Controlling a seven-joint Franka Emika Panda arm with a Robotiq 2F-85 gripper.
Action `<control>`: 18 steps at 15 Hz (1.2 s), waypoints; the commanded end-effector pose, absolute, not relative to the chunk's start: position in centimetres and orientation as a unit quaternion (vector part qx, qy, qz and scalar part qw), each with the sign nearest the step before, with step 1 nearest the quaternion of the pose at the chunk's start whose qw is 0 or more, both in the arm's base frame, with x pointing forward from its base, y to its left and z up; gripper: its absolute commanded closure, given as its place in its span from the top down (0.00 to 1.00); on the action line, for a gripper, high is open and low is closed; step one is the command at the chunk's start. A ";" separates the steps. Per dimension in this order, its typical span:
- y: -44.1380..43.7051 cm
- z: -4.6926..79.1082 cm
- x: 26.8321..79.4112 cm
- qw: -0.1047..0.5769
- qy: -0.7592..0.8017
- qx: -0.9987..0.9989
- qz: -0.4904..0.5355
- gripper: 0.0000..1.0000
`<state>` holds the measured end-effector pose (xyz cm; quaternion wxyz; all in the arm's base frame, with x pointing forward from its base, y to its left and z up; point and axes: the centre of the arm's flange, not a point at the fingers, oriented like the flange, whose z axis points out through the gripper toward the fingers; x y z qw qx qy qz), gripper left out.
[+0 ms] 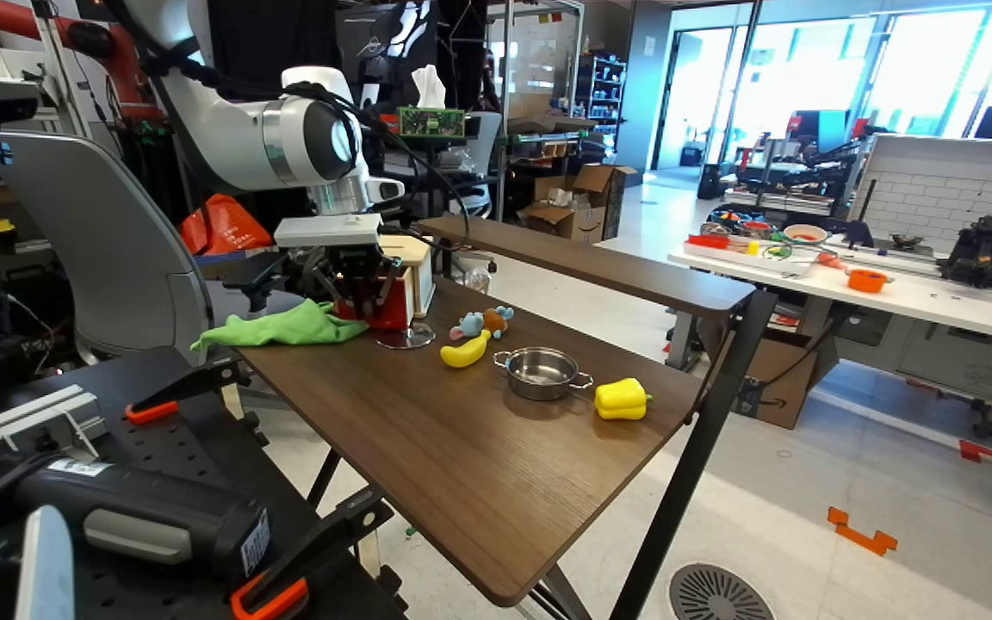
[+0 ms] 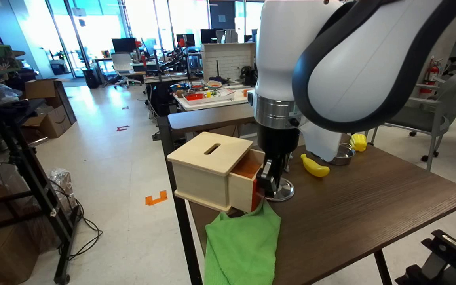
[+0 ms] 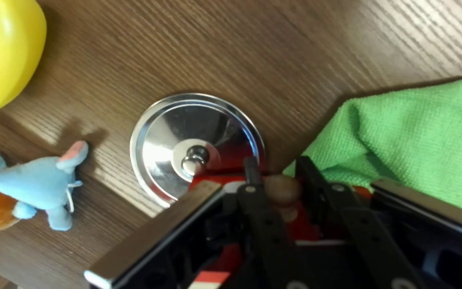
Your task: Open the drawer
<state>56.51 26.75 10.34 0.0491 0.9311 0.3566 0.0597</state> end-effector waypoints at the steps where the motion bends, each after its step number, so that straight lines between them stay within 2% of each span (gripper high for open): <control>1: 26.0 10.9 54.2 0.042 0.361 0.930 0.058 0.07; 3: 25.9 10.8 54.2 0.044 0.356 0.932 0.056 0.07; 4: 25.8 10.8 54.2 0.045 0.355 0.932 0.052 0.52; 5: 25.8 10.8 54.3 0.048 0.355 0.932 0.050 0.53; 11: 25.5 10.2 53.6 0.045 0.352 0.934 0.036 0.96; 13: 25.5 10.9 53.6 0.046 0.346 0.936 0.040 1.00; 18: 25.6 16.7 51.8 0.027 0.340 0.938 0.063 1.00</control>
